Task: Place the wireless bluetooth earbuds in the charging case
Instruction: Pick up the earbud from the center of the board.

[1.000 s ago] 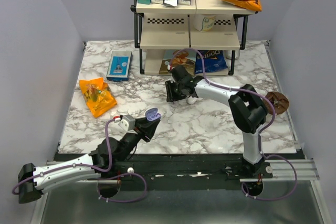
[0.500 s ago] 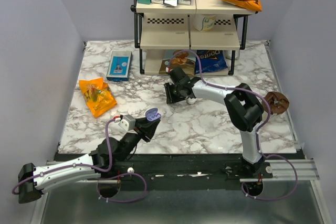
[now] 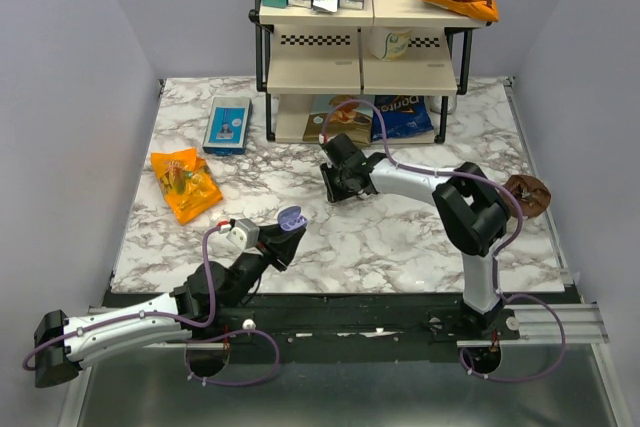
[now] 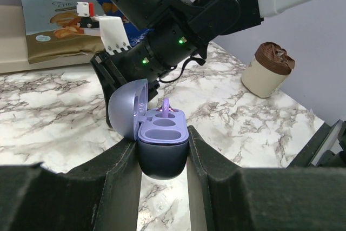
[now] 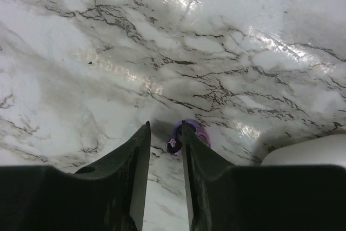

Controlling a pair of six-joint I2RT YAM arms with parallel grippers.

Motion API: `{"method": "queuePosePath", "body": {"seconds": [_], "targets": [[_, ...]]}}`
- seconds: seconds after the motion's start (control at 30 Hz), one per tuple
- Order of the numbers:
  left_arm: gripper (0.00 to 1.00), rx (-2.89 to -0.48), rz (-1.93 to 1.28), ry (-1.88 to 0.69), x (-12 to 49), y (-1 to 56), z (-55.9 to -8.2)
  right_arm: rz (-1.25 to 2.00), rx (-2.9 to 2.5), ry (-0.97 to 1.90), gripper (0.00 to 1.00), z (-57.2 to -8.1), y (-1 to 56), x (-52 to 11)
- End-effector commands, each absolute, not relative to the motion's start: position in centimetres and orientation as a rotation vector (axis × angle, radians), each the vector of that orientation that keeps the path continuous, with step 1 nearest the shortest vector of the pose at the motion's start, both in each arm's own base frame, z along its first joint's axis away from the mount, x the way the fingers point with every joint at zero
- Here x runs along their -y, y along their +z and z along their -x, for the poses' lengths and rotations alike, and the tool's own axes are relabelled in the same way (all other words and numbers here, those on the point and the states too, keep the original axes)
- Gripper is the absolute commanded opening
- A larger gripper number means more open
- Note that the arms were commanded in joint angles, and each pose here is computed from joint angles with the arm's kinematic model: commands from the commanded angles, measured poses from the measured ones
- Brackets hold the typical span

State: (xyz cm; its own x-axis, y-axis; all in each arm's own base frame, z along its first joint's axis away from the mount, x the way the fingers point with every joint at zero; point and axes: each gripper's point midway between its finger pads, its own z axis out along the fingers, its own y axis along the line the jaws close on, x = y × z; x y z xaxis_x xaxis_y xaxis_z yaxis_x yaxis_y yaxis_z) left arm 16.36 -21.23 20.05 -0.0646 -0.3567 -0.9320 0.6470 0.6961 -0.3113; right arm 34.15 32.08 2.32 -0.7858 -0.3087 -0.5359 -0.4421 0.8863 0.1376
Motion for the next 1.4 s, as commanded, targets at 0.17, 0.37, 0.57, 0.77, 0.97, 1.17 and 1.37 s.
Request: {"method": "queuePosePath", "body": {"seconds": [0.17,0.37,0.57,0.77,0.97,1.17,1.37], "targets": [[0.00,-1.408,-0.263,-0.844,21.3,19.9,-16.3,0.608,-2.587,0.171,0.24,-31.4,0.4,-27.4],[0.00,-1.408,-0.264,-0.842,21.4,19.9,-16.3,0.641,-2.587,0.167,0.17,-30.4,0.0,-26.6],[0.00,-1.407,-0.263,-0.843,21.4,19.9,-16.3,0.780,-2.501,0.209,0.01,-29.3,0.7,-27.0],[0.00,-1.389,-0.255,-0.842,21.2,20.3,-16.3,1.154,-2.194,0.274,0.01,-26.2,3.1,-29.5],[0.00,-1.377,-0.260,-0.855,21.4,20.4,-16.2,1.316,-2.091,0.456,0.01,-22.3,4.0,-30.4],[0.00,-1.365,-0.256,-0.870,21.6,20.4,-16.1,1.411,-2.091,0.455,0.01,-20.6,4.6,-30.0],[0.00,-1.359,-0.252,-0.874,21.6,20.6,-16.2,1.373,-2.138,0.392,0.01,-21.4,5.0,-29.6]]}}
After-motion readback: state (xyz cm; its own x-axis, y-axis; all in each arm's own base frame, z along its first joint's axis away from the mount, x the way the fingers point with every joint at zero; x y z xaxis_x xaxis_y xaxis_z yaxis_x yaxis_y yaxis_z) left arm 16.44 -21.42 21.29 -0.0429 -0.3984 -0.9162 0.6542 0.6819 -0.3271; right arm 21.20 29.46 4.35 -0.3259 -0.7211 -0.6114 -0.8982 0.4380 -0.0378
